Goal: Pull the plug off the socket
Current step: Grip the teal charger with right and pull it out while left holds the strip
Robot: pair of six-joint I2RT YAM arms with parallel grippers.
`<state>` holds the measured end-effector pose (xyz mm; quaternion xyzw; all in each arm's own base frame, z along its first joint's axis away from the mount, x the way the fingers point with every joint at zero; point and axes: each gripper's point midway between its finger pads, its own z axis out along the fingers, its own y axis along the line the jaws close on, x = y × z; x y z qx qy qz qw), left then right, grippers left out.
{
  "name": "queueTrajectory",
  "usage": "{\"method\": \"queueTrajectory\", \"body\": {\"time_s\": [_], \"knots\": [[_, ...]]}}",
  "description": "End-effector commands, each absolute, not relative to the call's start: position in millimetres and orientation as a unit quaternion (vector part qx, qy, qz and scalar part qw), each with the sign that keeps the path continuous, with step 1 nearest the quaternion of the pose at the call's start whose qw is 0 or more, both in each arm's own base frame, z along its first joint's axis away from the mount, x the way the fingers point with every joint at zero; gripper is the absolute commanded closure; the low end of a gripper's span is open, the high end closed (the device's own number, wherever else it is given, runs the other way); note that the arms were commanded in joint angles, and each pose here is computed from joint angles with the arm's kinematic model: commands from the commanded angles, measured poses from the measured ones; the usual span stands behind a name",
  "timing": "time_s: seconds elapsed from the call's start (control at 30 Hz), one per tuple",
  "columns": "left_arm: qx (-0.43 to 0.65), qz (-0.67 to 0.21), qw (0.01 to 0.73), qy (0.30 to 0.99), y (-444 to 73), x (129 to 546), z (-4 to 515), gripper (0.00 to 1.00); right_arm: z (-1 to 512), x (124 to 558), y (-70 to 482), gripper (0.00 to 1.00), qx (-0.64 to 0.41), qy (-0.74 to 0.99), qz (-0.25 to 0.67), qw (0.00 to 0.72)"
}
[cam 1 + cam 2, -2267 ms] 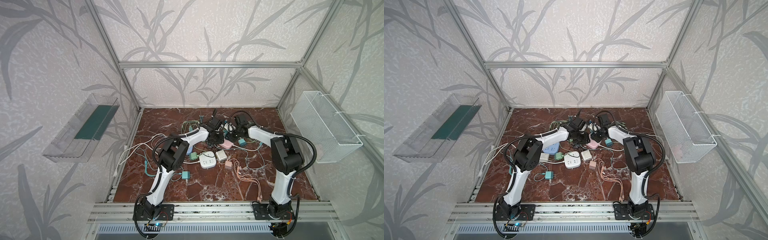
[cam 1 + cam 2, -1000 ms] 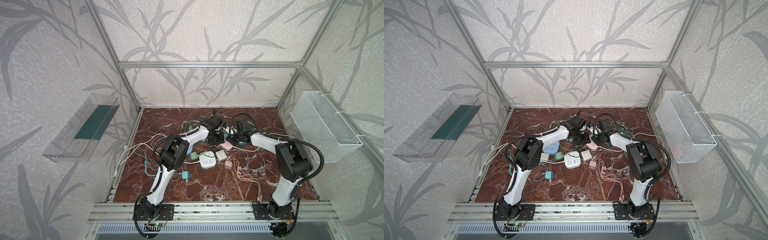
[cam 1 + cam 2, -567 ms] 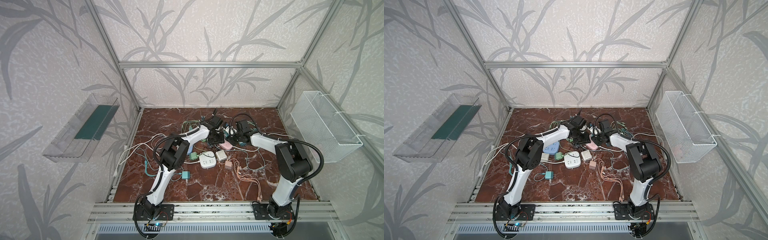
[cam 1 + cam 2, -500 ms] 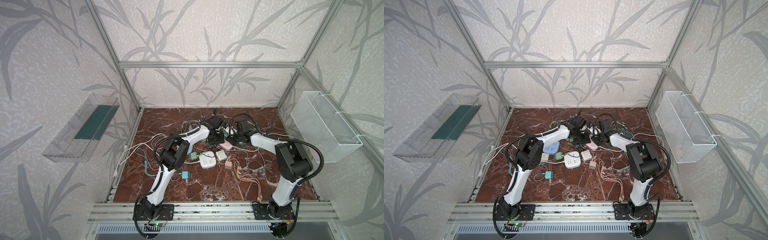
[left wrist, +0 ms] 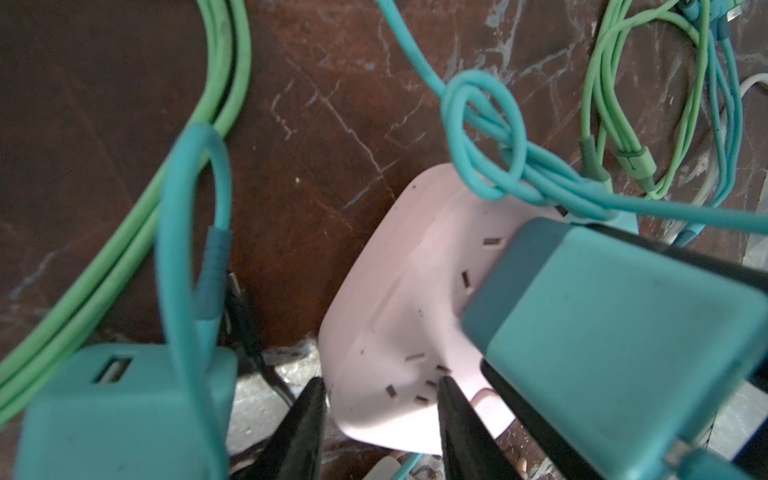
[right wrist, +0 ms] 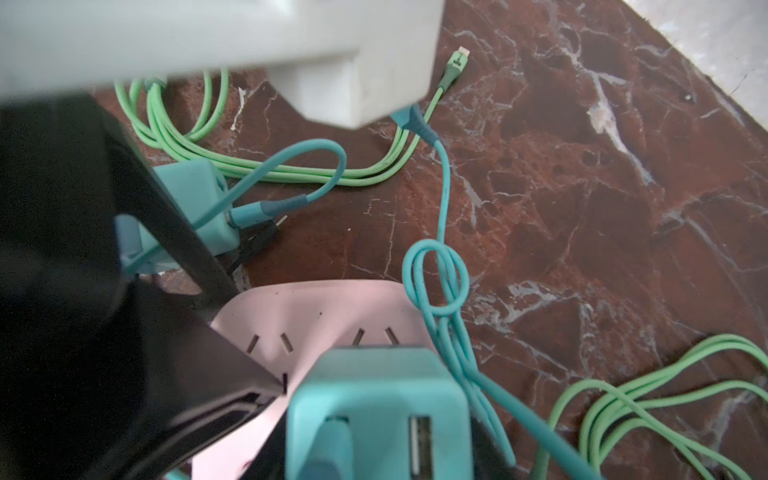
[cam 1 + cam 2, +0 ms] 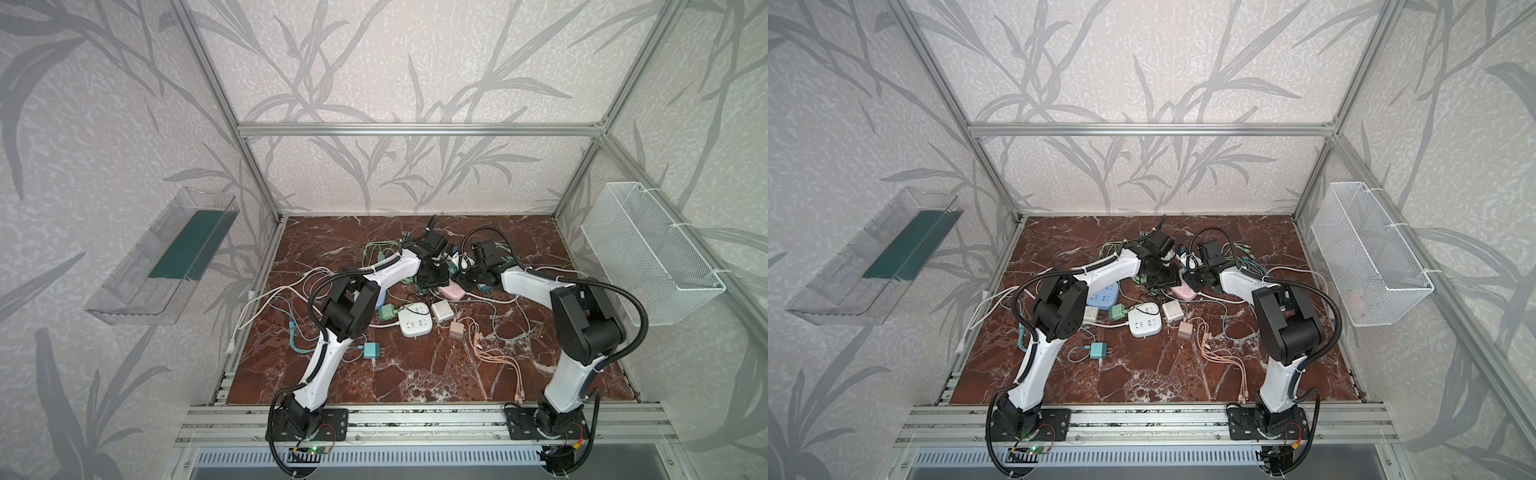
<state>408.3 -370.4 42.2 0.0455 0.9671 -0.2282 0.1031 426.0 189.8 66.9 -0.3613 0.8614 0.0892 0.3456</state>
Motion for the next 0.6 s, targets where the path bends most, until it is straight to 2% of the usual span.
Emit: {"method": "queueTrajectory", "body": {"time_s": [0.0, 0.3, 0.4, 0.57], "knots": [[0.030, -0.137, 0.055, 0.989, -338.2, 391.6, -21.4, 0.56, 127.5, 434.2, 213.6, 0.84, -0.343, 0.825, 0.170, 0.415], [0.024, -0.144, 0.053, 0.988, -341.2, 391.5, -22.3, 0.56, 124.7, 428.5, 215.1, 0.85, -0.357, 0.825, 0.170, 0.404], [0.022, -0.148, 0.054, 0.987, -342.6, 391.9, -19.3, 0.56, 115.9, 423.0, 216.5, 0.85, -0.380, 0.826, 0.144, 0.390], [0.022, -0.153, 0.058, 0.986, -342.8, 393.0, -15.9, 0.56, 113.0, 426.8, 205.7, 0.85, -0.358, 0.839, 0.130, 0.389]]}}
